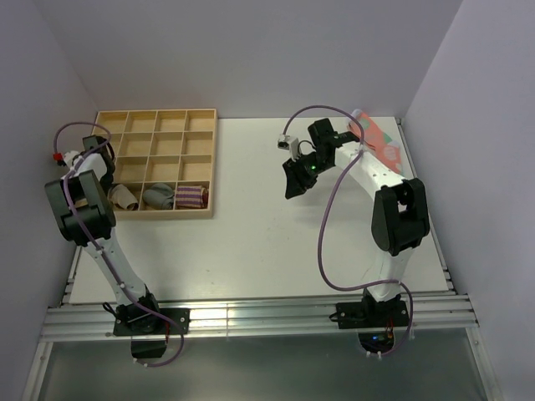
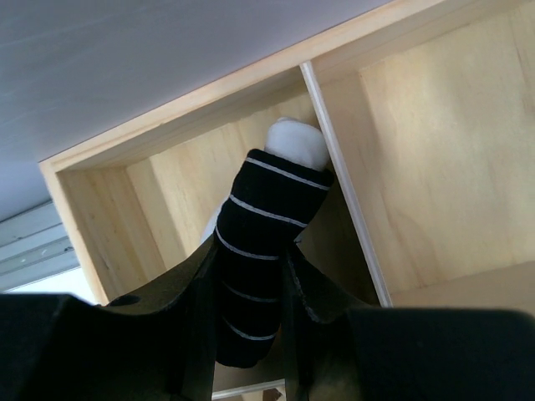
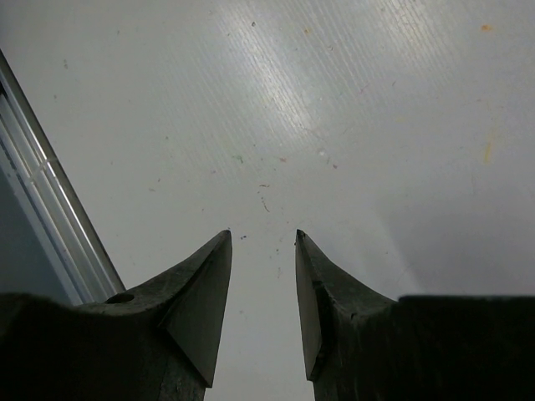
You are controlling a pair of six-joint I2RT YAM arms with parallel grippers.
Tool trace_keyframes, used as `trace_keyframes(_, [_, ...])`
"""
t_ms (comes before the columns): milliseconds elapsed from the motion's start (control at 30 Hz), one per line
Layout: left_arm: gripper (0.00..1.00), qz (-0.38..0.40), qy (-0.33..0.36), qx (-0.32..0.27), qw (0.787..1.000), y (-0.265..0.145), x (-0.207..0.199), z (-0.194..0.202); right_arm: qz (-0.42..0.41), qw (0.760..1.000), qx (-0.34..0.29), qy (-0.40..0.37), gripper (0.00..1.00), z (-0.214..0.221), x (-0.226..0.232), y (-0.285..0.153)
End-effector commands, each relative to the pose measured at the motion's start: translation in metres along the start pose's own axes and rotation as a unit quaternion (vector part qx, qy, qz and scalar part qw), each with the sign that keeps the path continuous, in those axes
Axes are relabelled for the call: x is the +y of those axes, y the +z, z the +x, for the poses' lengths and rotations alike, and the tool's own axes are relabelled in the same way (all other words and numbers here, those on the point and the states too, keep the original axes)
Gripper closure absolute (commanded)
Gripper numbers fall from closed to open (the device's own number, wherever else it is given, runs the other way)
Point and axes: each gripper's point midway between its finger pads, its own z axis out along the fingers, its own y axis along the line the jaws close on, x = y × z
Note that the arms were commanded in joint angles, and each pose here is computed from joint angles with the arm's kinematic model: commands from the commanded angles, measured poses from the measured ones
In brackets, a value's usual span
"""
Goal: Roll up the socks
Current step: Place the sock in the storage box.
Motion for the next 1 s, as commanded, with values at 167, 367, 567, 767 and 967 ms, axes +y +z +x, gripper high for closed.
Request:
trace_keyframes(167, [0.70,0.089,0.045,0.119,0.988,-0.006,-0.015,0.056,0.010,1.000,-0.018,-0.023,0.56,-0.010,0.011,-0.012])
trace_keyframes(367, [0.58,0.123,0.048,0.143,0.981,-0.011,-0.017,0.062,0.010,0.999,-0.016,-0.026,0.56,-0.009,0.013,-0.011])
trace_keyframes(567, [0.51,0.138,0.034,0.147,0.979,-0.016,-0.013,0.057,0.010,0.999,-0.012,-0.030,0.56,-0.009,0.017,-0.009])
trace_keyframes(767, [0.49,0.153,0.028,0.125,0.980,-0.028,-0.014,0.040,0.011,0.999,-0.010,-0.033,0.56,-0.009,0.018,-0.009])
trace_keyframes(967, [0.46,0.158,0.023,0.099,0.982,-0.041,-0.010,0.021,0.005,0.999,-0.010,-0.038,0.56,-0.010,0.022,-0.008])
